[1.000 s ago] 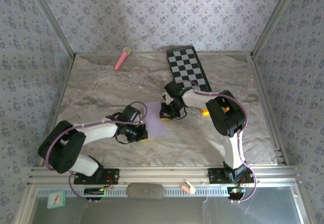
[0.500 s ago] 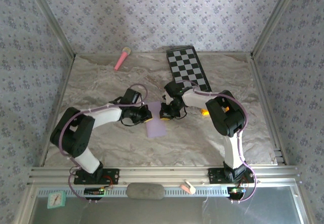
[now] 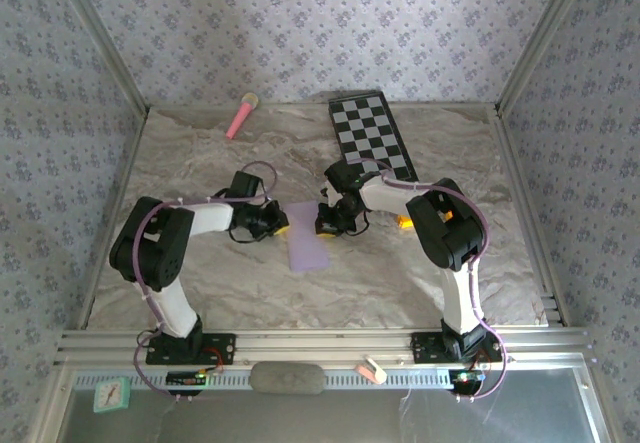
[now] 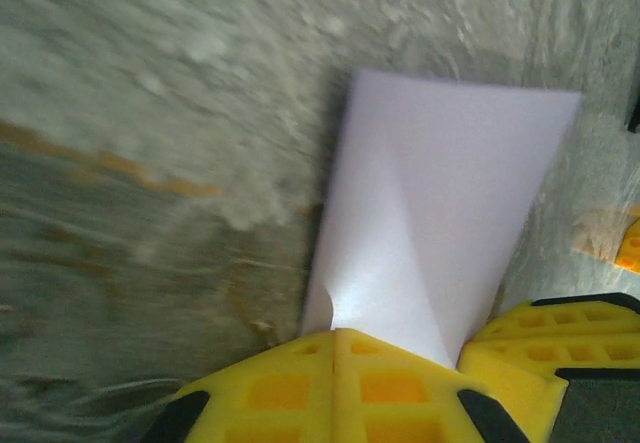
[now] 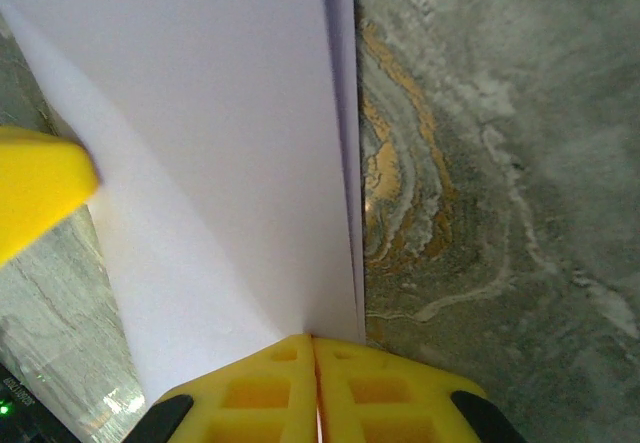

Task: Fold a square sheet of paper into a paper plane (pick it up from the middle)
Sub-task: First fold the square sheet of paper in half at the center of the table.

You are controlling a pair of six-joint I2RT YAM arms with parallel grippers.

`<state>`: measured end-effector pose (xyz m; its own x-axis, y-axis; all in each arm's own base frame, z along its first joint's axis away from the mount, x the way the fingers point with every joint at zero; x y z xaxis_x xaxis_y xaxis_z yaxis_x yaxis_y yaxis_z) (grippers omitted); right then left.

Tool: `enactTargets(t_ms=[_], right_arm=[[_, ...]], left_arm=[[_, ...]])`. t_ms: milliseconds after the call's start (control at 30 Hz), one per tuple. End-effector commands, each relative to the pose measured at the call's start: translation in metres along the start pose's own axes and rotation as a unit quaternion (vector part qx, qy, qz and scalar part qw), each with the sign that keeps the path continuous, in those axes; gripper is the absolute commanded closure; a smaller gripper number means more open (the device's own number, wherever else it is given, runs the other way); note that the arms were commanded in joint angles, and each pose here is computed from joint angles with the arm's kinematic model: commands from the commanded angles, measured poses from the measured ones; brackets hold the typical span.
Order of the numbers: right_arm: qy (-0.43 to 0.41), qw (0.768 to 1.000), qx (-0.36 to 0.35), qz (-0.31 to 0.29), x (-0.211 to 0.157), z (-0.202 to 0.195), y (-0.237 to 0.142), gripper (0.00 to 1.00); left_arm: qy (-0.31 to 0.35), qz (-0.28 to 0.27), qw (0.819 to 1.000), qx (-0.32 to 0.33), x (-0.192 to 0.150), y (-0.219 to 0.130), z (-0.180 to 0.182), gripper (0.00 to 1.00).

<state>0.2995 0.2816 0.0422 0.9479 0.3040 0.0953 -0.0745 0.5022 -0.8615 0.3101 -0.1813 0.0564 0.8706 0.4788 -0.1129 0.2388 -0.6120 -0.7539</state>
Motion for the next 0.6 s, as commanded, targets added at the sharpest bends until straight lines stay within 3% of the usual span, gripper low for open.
enactTargets(t_ms=[0,267,433,567], right_arm=[[0.067,0.963,-0.213,0.149,-0.085,-0.106,0.048,0.91],[0.073,0.976,-0.17,0.118,-0.066,-0.084,0.038,0.9],[0.057,0.994,-0.089,0.026,-0.011,-0.032,0.0,0.86],[0.037,0.998,-0.02,-0.049,0.018,0.01,-0.042,0.75]], left_arm=[[-0.014,-0.043,0.998,0.036,0.02,-0.016,0.023,0.93],[0.001,-0.045,0.998,-0.045,0.007,-0.046,-0.03,0.88],[-0.017,-0.036,0.997,-0.065,-0.014,-0.043,-0.043,0.78],[-0.034,-0.036,0.996,-0.067,-0.028,-0.041,-0.045,0.73]])
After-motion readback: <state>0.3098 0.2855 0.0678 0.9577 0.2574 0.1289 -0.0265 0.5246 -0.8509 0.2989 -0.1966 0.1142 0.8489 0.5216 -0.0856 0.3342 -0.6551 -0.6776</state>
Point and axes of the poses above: each hand's point on the last joint's axis, 136 mm out from that joint toward the fingers, its own y axis out along the fingers, its own z axis along the line the jaws close on, x = y × z, the point moved 5 cm from there along -y, back along the fingers, and after that the axes turned 13 degrees about -y, right-handed, at the moved point
